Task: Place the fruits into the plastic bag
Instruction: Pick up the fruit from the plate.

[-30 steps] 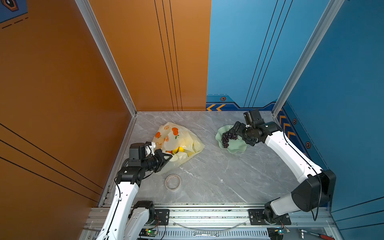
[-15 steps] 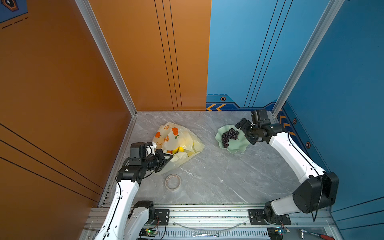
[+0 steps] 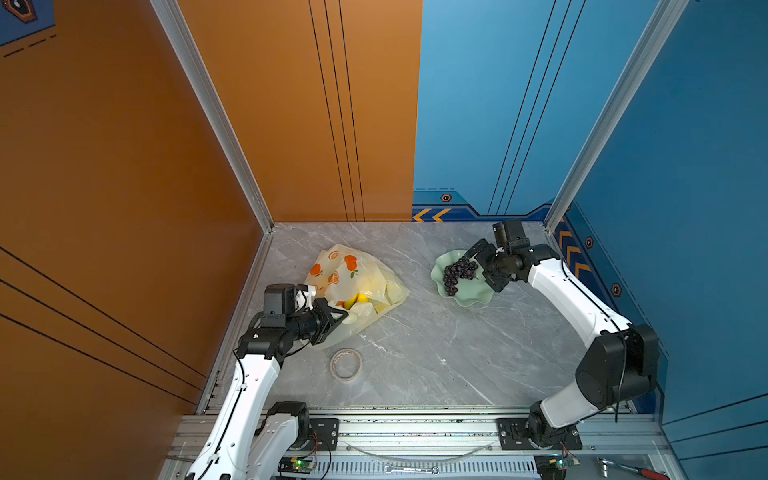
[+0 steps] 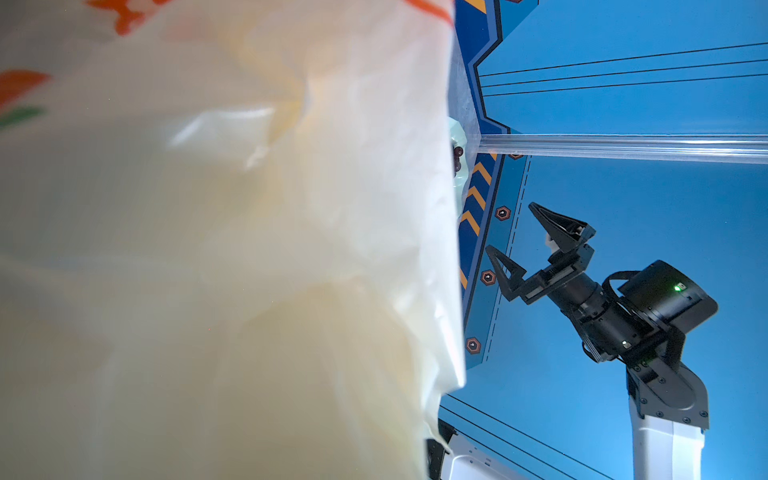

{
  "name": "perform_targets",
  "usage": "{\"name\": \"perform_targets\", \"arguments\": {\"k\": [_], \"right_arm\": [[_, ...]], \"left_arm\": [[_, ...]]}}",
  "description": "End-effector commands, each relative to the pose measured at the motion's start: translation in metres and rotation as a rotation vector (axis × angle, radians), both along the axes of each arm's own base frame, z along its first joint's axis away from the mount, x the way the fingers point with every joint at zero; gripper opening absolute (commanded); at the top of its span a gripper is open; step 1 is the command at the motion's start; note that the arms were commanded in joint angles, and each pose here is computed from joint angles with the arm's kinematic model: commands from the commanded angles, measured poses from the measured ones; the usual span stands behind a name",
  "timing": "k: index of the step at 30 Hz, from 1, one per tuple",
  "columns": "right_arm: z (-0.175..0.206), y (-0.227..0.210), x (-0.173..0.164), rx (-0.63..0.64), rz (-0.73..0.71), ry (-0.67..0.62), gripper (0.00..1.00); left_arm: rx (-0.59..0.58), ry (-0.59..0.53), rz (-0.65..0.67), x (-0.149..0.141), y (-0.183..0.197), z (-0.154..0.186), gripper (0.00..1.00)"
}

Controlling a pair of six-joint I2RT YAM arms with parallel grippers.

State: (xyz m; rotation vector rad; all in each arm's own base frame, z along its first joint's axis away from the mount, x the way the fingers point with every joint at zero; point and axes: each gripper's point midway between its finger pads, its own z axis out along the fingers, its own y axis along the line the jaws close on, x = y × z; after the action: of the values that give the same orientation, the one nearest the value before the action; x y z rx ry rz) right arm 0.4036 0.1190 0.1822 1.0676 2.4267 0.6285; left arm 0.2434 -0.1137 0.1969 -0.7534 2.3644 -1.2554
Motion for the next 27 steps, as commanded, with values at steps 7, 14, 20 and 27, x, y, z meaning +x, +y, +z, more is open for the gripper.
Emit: {"name": "perform_targets", "arguments": {"k": [7, 14, 20, 27], "right_arm": [[-0.027, 0.015, 0.023, 0.04, -0.027, 0.048, 1.0], [-0.052, 0.015, 0.037, -0.005, -0.011, 0.074, 0.99], [-0.069, 0.013, 0.048, -0.036, -0.014, 0.09, 0.99], [-0.088, 0.011, 0.062, -0.056, -0.027, 0.113, 0.98]], "left_arm": [[0.004, -0.024, -0.029, 0.004, -0.004, 0.005, 0.0], [0.006, -0.013, -0.028, 0.006, -0.004, 0.002, 0.0], [0.011, -0.008, -0.032, 0.005, -0.003, 0.003, 0.0], [0.014, 0.002, -0.033, 0.001, -0.003, 0.001, 0.0]]}}
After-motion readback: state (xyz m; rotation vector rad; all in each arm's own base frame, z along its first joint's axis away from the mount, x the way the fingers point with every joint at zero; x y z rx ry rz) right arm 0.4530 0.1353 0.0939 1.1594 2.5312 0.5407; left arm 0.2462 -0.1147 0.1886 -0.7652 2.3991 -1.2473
